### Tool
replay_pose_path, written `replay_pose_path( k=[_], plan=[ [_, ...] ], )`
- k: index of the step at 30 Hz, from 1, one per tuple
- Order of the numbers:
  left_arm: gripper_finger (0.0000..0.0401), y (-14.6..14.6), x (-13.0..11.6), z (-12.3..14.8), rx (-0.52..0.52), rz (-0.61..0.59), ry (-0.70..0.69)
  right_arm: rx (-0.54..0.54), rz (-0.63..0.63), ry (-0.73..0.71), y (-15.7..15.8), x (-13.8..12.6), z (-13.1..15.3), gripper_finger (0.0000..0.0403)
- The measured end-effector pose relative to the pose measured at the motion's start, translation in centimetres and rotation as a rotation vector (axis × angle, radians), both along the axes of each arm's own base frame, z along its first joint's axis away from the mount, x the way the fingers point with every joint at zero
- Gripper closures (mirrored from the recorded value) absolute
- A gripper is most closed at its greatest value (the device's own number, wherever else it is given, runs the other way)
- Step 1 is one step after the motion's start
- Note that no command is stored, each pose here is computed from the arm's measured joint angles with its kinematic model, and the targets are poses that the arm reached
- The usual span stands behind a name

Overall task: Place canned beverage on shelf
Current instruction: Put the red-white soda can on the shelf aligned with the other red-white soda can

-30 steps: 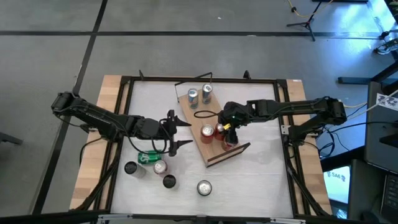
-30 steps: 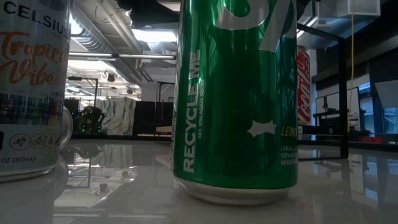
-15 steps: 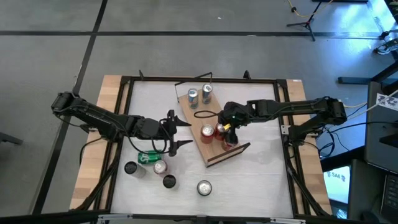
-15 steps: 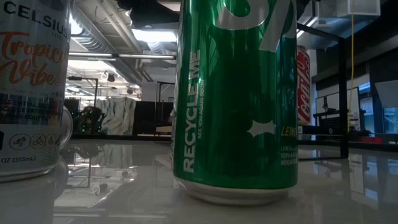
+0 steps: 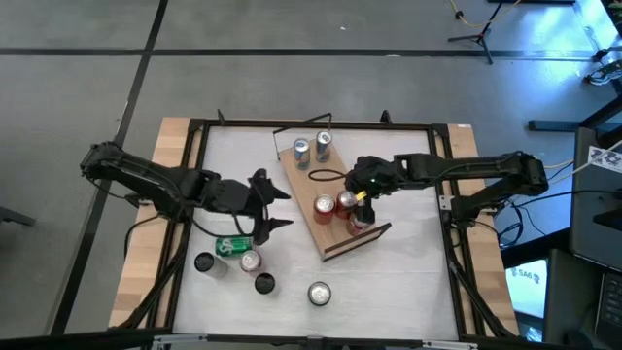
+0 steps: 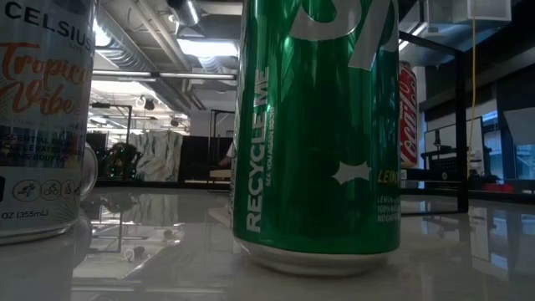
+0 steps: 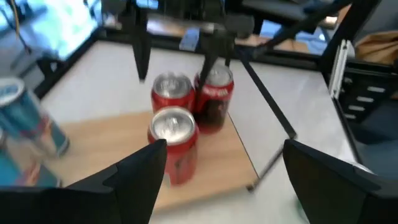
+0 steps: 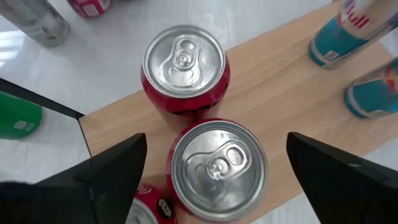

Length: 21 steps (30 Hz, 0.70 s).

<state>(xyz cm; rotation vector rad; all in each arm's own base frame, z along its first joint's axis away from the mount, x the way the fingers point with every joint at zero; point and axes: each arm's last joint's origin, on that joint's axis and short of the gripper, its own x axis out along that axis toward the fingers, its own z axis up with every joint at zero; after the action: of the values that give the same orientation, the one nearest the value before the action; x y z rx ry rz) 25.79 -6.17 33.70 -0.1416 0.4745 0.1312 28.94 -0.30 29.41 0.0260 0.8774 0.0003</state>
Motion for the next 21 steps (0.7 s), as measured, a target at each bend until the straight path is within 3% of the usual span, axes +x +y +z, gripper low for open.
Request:
replay_pose_path(
  k=[6,13,21],
  plan=[
    [0.0090,-1.8,-1.9,2.0,-0.121,0.009,0.122,-0.001,0.000,-0.077,0.0,-1.7,2.1,0.0024],
    [0.0090,-4.9,-4.0,0.8,-0.253,0.020,0.271,-0.002,0.000,-0.150,0.0,-3.3,3.9,0.0024],
    [0.0090,-8.2,-4.3,-2.1,-0.239,0.045,0.460,-0.002,0.000,-0.167,0.0,-3.7,4.3,0.0024]
  ],
)
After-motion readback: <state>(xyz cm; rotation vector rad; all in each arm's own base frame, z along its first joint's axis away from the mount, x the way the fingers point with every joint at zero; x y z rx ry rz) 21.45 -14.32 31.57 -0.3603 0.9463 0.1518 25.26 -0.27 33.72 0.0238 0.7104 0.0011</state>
